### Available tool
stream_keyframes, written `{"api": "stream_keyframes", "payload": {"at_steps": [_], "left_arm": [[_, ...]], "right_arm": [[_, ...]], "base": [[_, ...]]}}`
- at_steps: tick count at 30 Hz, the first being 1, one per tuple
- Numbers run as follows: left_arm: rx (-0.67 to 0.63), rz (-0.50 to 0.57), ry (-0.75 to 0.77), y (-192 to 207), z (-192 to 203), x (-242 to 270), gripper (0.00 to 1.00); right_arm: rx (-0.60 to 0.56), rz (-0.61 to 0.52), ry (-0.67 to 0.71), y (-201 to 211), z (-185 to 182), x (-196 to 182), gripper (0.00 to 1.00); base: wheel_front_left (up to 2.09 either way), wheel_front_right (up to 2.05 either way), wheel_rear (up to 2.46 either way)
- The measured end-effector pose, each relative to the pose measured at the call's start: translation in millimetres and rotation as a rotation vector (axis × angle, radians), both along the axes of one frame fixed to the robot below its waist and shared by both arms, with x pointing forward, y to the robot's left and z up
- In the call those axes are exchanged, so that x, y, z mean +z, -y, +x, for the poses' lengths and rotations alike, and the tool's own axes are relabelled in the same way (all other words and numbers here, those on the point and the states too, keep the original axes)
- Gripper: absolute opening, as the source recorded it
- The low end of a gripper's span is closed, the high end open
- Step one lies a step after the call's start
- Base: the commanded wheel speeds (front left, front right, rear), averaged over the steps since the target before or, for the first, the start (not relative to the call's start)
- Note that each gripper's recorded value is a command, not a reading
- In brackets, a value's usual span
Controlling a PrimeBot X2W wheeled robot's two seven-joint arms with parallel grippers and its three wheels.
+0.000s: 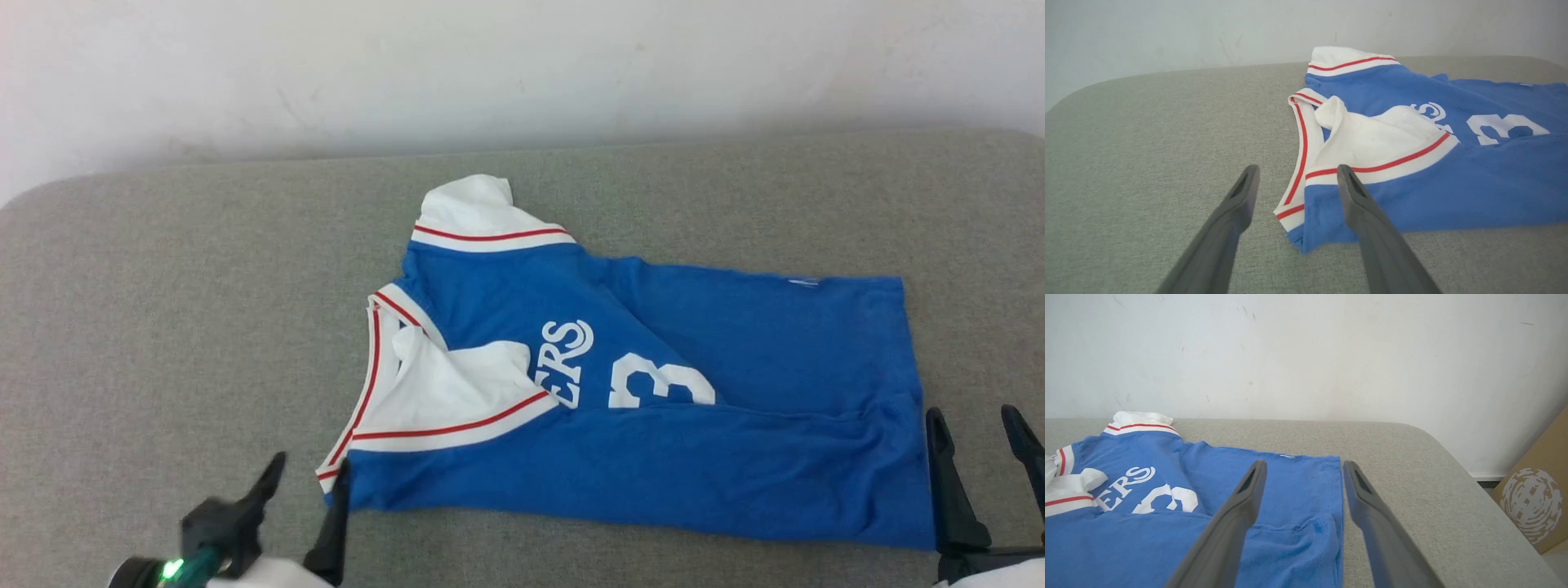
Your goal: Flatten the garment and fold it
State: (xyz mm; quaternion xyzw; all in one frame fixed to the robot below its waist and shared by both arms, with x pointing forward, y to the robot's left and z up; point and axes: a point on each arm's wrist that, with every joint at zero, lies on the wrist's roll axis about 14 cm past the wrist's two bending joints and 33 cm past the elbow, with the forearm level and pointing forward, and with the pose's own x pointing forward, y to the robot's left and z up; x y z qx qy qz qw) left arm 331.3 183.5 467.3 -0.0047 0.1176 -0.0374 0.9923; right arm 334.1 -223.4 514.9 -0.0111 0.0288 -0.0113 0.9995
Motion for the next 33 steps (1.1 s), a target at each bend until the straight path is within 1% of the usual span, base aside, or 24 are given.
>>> {"api": "stream_keyframes", "payload": {"at_steps": [3,6,12,16,17,18,19,22,25,27,30,31,33], "left_arm": [[-0.09,0.024,-0.105,11.9,7.1,-15.0,1.0],[-0.138,0.05,-0.206,17.1,14.7,-31.0,1.0],[-0.112,0.105,-0.405,4.1,18.4,-69.6,1.0],[-0.104,0.079,-0.479,6.8,19.9,-82.0,1.0],[-0.11,0.073,-0.496,8.7,20.1,-84.4,0.76],[-0.117,0.065,-0.512,11.2,20.7,-86.0,0.16],[-0.13,0.044,-0.526,15.7,20.8,-87.2,0.0],[-0.162,0.001,-0.541,27.2,21.9,-87.2,0.0],[-0.155,-0.025,-0.519,29.0,24.0,-82.8,0.0],[-0.134,-0.052,-0.501,29.1,23.5,-79.1,0.0],[-0.126,-0.066,-0.477,29.8,21.1,-73.6,0.0],[-0.12,-0.076,-0.473,30.0,18.9,-71.7,0.0],[-0.115,-0.081,-0.465,29.4,19.1,-69.9,0.0]], "right_arm": [[0.009,-0.001,-0.016,-2.8,3.5,-3.4,1.0],[0.02,0.006,-0.036,-7.4,7.8,-8.7,1.0],[0.013,0.011,-0.093,-6.6,8.8,-24.9,1.0],[0.0,0.009,-0.11,-3.0,10.1,-30.2,1.0],[-0.003,0.008,-0.115,-2.0,9.9,-31.4,1.0],[-0.005,0.007,-0.126,-1.4,9.0,-33.4,1.0],[-0.003,0.005,-0.134,-1.2,8.4,-35.0,1.0],[0.008,-0.017,-0.152,1.2,7.9,-36.5,1.0],[0.037,-0.046,-0.16,2.5,11.9,-32.6,1.0],[0.033,-0.038,-0.195,7.7,12.9,-35.0,1.0],[0.017,-0.03,-0.32,19.6,5.5,-54.4,1.0],[0.007,-0.015,-0.407,25.1,-1.0,-69.1,1.0],[0.011,-0.018,-0.488,27.3,-7.5,-83.2,1.0]], "base": [[0.0,0.0,0.0],[0.0,0.0,0.0],[0.0,0.0,0.0],[0.0,0.0,0.0],[0.0,0.0,0.0],[0.0,0.0,0.0],[0.0,0.0,0.0],[0.0,0.0,0.0],[0.0,0.0,0.0],[0.0,0.0,0.0],[0.0,0.0,0.0],[0.0,0.0,0.0],[0.0,0.0,0.0]]}}
